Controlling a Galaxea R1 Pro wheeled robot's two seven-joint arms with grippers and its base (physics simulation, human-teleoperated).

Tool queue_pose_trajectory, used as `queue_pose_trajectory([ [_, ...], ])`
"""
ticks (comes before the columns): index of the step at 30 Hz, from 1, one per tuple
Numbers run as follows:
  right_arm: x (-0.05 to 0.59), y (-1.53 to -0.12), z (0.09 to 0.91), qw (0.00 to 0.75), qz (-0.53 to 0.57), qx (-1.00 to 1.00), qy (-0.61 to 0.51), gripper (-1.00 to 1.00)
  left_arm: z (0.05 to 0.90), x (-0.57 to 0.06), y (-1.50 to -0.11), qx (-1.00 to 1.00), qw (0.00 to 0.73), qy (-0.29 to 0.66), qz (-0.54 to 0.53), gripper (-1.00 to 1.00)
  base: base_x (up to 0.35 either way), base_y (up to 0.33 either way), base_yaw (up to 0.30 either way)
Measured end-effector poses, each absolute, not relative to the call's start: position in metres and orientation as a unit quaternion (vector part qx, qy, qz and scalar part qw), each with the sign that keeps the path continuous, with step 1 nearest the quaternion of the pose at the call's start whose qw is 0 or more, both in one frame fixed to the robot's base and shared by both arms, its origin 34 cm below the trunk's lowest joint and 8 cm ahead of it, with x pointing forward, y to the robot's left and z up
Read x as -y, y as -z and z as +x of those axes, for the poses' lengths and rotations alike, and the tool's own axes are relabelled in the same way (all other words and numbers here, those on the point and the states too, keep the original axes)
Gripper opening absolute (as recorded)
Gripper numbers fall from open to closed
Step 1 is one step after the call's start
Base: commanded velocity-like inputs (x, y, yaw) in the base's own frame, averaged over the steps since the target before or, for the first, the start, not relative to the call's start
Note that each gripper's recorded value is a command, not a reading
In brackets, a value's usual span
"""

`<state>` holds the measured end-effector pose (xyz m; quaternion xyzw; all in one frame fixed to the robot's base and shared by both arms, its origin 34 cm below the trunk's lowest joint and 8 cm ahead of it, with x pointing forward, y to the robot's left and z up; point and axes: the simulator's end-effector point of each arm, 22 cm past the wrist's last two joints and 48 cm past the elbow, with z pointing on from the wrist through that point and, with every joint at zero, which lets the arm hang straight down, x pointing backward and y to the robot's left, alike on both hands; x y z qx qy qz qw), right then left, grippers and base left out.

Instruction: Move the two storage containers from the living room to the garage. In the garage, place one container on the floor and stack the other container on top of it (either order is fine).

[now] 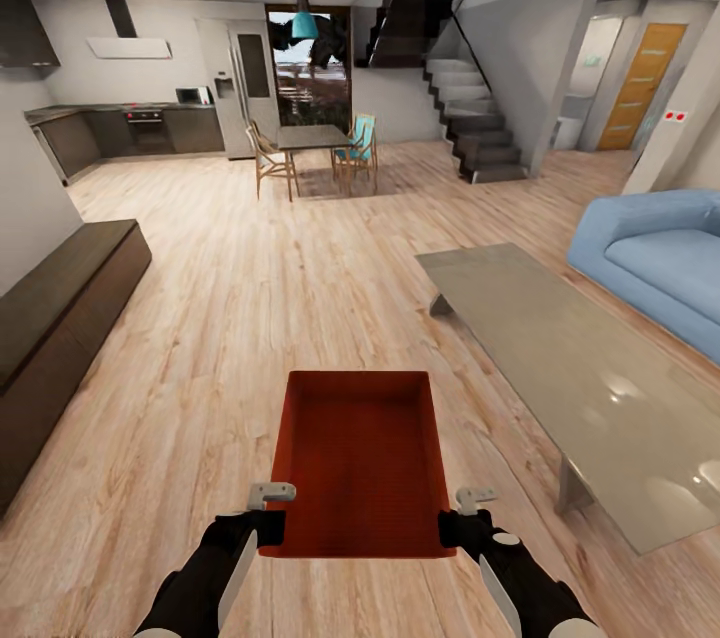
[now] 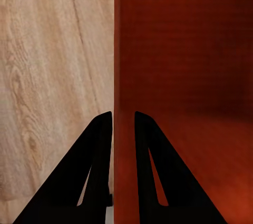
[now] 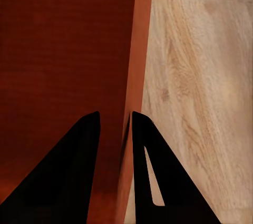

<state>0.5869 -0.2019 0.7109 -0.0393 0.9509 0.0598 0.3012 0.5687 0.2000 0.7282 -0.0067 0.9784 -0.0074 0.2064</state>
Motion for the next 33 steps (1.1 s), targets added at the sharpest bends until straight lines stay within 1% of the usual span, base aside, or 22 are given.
queue_pose_trajectory([
  [29,0.204,-0.724,0.592,0.310,-0.041,-0.948,-0.058,-1.00,0.572,-0.198,-0.740,-0.976,0.216,0.009,-0.006,-1.00,0.000,0.000,0.196],
  [33,0.204,-0.727,0.593,0.314,-0.041,-0.947,-0.058,-1.00,0.574,-0.198,-0.742,-0.976,0.220,0.008,-0.005,-1.00,0.173,0.000,0.169],
])
